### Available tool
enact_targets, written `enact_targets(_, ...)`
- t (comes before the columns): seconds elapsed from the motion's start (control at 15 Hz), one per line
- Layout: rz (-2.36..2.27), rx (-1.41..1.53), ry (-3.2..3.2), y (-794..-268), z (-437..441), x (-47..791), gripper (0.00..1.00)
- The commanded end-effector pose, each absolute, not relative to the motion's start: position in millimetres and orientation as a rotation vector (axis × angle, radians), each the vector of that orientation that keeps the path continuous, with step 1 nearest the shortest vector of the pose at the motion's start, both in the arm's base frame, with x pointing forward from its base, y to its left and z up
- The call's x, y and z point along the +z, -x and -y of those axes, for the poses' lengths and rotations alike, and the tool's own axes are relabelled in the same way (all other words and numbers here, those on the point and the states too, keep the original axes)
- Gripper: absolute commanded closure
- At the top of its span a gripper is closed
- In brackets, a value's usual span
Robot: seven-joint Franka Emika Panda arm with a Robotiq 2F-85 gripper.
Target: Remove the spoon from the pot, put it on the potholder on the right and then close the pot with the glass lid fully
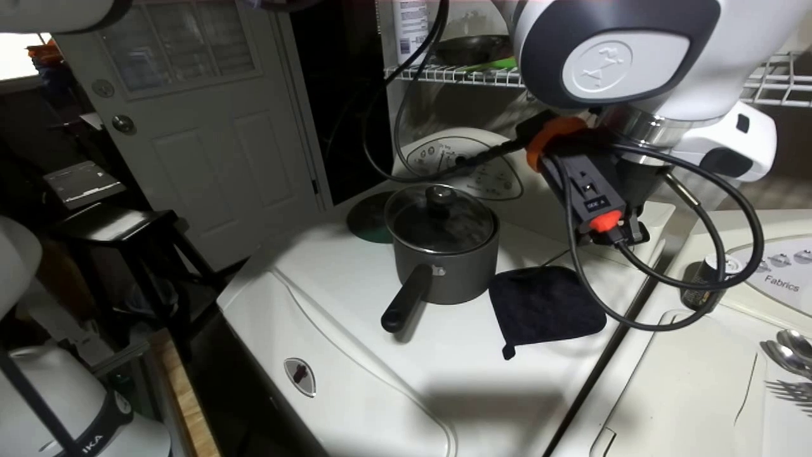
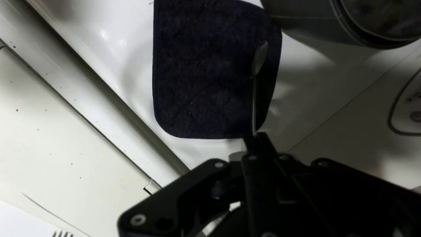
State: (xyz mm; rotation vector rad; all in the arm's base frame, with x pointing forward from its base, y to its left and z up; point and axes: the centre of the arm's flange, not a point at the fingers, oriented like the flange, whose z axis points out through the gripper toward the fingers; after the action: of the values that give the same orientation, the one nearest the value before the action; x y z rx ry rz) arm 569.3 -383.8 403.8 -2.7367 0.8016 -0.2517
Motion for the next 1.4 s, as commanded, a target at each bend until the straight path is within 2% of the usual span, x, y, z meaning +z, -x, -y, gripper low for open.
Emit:
enact_targets(0.0,-0.79,-0.198,2.71,-580.2,393.1,401.9,0.99)
enact_targets(1.33,-0.782,-0.206,2.671,-589.3,391.4,392.0,0.99)
